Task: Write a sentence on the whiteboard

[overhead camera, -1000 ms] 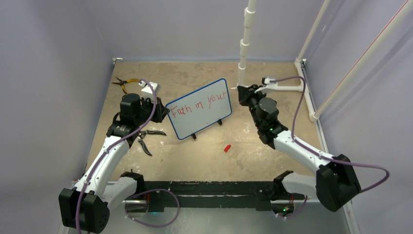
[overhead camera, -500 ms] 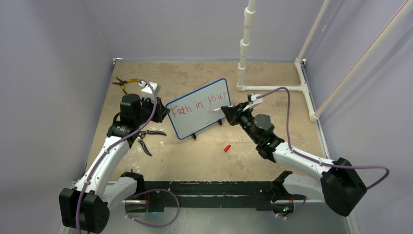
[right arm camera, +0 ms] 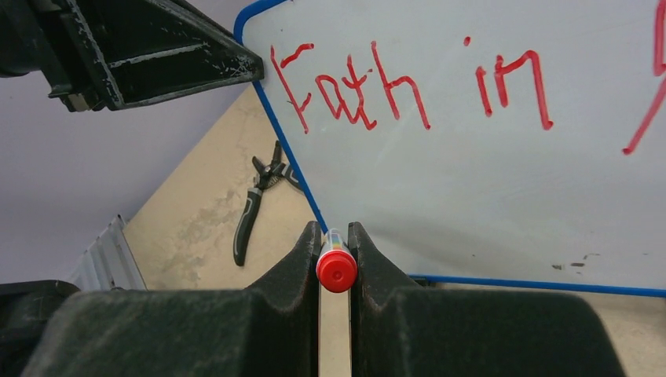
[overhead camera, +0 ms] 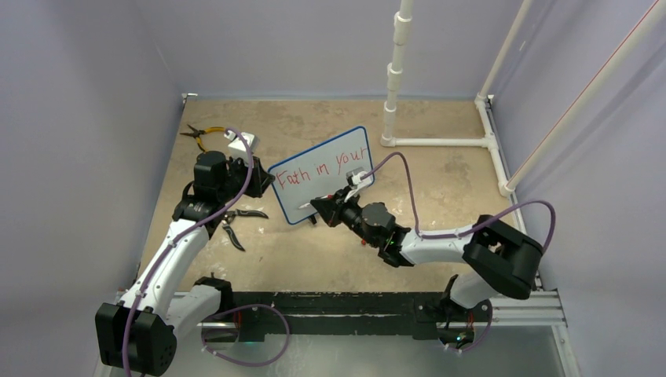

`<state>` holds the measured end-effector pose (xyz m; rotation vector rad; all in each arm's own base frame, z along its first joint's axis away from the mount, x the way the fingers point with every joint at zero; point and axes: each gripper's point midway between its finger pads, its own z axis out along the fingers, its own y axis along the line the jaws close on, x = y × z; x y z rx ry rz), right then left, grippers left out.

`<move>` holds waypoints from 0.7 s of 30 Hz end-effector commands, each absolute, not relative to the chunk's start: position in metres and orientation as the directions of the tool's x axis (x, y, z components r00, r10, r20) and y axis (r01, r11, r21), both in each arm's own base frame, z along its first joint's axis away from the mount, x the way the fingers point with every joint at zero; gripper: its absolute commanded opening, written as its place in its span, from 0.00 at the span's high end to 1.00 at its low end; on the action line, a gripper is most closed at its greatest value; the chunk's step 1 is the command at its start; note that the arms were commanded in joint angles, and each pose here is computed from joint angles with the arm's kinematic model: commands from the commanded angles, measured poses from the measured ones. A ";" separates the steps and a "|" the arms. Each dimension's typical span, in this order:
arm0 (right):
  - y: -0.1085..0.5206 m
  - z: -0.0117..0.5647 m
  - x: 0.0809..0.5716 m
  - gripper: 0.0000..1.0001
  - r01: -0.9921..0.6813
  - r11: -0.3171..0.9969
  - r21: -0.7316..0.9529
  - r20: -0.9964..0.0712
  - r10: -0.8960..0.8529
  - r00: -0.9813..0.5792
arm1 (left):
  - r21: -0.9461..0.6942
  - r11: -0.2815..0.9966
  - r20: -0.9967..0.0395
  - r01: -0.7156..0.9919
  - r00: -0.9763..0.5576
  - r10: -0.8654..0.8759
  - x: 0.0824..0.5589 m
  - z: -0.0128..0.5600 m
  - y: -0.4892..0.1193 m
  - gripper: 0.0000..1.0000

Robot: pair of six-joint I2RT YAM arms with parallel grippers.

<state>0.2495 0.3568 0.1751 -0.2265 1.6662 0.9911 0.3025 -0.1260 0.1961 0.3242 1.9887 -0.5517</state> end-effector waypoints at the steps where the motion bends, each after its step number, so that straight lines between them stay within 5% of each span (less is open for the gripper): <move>1: 0.372 0.215 0.261 1.00 -0.613 0.604 0.509 -0.854 0.447 -0.268 | -0.271 0.835 -0.882 0.479 -0.470 -0.017 0.297 0.193 -0.133 1.00; 21: 0.370 0.183 0.287 1.00 -0.464 0.726 0.509 -0.861 0.432 -0.268 | -0.277 0.827 -0.885 0.490 -0.465 -0.021 0.296 0.195 -0.135 1.00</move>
